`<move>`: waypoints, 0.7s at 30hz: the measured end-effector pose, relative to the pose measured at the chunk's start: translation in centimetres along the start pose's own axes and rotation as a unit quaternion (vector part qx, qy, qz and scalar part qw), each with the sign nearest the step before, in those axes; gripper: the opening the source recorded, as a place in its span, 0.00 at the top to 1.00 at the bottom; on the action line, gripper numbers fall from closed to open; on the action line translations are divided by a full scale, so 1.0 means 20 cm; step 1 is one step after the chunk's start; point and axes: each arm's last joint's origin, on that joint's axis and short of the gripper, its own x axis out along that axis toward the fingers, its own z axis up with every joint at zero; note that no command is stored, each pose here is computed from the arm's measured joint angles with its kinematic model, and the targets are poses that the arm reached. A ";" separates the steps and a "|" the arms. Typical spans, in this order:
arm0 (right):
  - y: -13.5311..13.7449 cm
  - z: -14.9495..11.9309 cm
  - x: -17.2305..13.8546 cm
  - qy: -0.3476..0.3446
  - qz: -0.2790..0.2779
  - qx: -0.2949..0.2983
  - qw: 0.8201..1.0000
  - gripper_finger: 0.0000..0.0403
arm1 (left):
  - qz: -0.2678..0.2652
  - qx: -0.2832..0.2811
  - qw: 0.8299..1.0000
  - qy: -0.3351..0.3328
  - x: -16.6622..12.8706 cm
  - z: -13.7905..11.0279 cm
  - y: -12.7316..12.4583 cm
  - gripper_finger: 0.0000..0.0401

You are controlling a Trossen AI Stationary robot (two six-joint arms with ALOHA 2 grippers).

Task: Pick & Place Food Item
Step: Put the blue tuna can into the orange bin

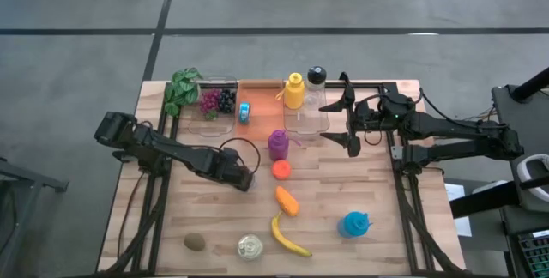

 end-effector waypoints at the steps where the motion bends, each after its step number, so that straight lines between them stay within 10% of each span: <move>1: 0.00 0.00 0.00 0.000 0.000 0.000 1.000 0.11 | -0.001 0.000 1.000 -0.001 0.00 0.00 0.00 1.00; 21: 0.00 0.00 0.00 0.000 0.000 0.009 1.000 0.11 | 0.009 0.080 0.997 0.011 0.03 -0.02 0.03 1.00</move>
